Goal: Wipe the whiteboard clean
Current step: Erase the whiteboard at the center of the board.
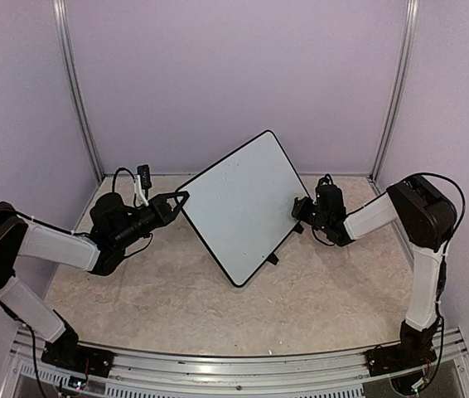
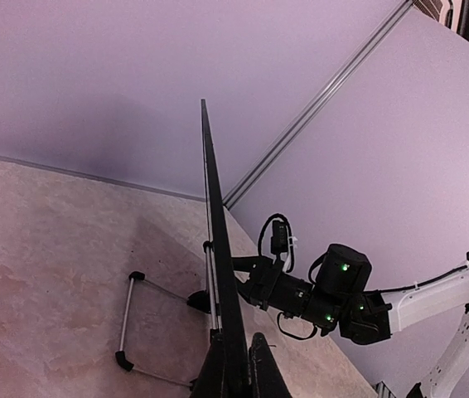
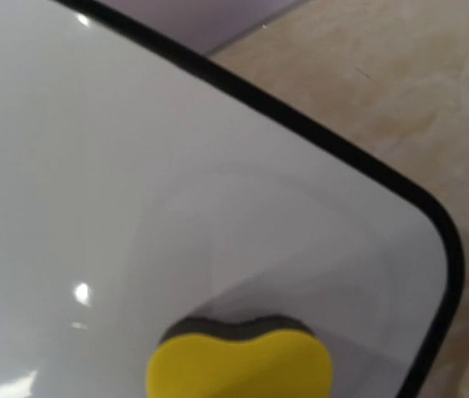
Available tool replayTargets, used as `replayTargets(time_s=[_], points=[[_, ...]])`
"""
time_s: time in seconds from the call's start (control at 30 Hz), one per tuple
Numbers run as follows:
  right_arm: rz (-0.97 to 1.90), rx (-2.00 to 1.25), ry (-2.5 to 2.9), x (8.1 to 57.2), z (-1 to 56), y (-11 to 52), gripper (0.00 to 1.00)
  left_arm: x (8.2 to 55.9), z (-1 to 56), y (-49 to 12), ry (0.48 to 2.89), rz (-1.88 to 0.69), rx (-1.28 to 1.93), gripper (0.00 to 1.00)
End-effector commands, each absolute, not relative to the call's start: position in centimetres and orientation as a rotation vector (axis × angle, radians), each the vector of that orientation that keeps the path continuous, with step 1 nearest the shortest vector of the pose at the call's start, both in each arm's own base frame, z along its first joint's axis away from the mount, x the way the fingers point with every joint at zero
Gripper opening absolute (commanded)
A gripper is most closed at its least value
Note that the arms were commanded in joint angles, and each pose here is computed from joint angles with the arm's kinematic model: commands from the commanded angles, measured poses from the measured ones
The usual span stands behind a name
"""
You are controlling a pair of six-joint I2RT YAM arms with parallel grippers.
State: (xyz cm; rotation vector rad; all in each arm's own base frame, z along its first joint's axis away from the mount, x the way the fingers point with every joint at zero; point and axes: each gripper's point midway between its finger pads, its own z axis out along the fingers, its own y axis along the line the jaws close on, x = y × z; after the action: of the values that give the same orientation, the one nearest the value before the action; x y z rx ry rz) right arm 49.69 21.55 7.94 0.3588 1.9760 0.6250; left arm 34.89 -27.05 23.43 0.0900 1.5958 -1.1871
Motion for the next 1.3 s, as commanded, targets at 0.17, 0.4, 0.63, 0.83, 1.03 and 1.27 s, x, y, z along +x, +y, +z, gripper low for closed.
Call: replayTargets(time_s=[0.17,0.4,0.63,0.83,1.03,1.27], points=[[0.703,0.275,2.01,49.7,8.3,23.9,0.0,31.4,26.7,-29.5,1.469,-1.335,0.293,0.0],[0.796,0.151,1.894,50.6,14.0,27.8,0.0,31.5,26.5,-29.5,1.475,-1.331,0.293,0.0],[0.772,0.247,1.951,51.7,11.9,26.2,0.0,31.4,26.6,-29.5,1.474,-1.332,0.295,0.0],[0.785,0.424,2.03,51.0,7.1,22.3,0.0,31.4,26.7,-29.5,1.472,-1.331,0.294,0.0],[0.727,0.445,2.069,50.1,5.8,21.2,0.0,31.4,26.7,-29.5,1.472,-1.334,0.292,0.0],[0.715,0.483,2.092,49.4,4.6,20.7,0.0,31.3,26.8,-29.4,1.471,-1.332,0.295,0.0]])
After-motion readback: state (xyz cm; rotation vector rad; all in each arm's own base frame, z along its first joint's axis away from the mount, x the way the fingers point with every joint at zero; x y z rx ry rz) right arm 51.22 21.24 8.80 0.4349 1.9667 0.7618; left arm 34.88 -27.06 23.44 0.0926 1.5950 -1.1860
